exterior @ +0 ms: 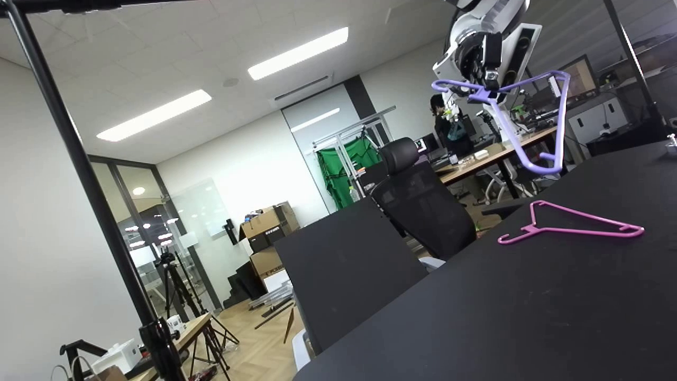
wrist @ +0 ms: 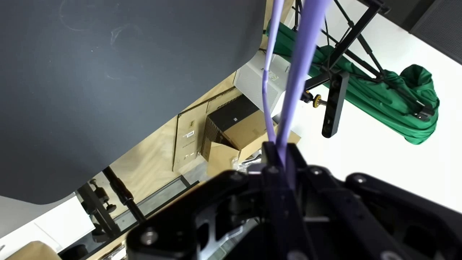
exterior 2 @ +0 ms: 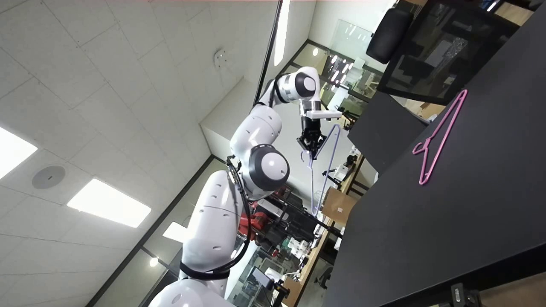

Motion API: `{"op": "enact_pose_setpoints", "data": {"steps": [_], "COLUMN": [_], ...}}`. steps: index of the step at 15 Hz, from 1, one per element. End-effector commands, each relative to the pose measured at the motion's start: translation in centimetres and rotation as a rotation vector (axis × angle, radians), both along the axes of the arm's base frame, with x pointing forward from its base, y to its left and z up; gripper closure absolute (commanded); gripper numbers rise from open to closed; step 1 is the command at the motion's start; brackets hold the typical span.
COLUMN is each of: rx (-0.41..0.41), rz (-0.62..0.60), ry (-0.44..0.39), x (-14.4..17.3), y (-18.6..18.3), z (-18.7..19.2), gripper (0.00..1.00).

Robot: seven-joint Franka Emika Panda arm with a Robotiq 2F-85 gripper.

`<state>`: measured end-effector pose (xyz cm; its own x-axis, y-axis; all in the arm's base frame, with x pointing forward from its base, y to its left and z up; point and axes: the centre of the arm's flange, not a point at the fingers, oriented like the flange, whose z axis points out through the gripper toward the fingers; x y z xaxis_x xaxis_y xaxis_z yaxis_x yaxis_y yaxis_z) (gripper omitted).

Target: Remove the plastic hanger from the metallic object and put it on the table

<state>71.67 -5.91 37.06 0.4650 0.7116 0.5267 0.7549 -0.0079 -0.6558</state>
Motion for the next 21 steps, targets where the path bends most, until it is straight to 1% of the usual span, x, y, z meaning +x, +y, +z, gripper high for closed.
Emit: {"op": "enact_pose_setpoints", "data": {"steps": [1, 4, 8, 12, 13, 16, 21], "rx": [0.051, 0.13, 0.267, 0.348, 0.359, 0.342, 0.314], "rz": [-0.022, -0.032, -0.047, -0.098, -0.105, -0.102, -0.081], "ry": [0.011, 0.009, 0.02, 0.021, 0.023, 0.019, 0.024], "x": [0.1, 0.3, -0.5, -1.1, -1.2, -1.7, -2.4], "y": [-0.1, 0.1, 1.2, 2.4, 2.8, 4.0, 5.5], "z": [-5.3, -10.6, -17.8, -23.2, -24.1, -26.4, -28.5], "gripper": [0.98, 0.98, 0.98, 0.98, 0.98, 0.98, 0.98]}}
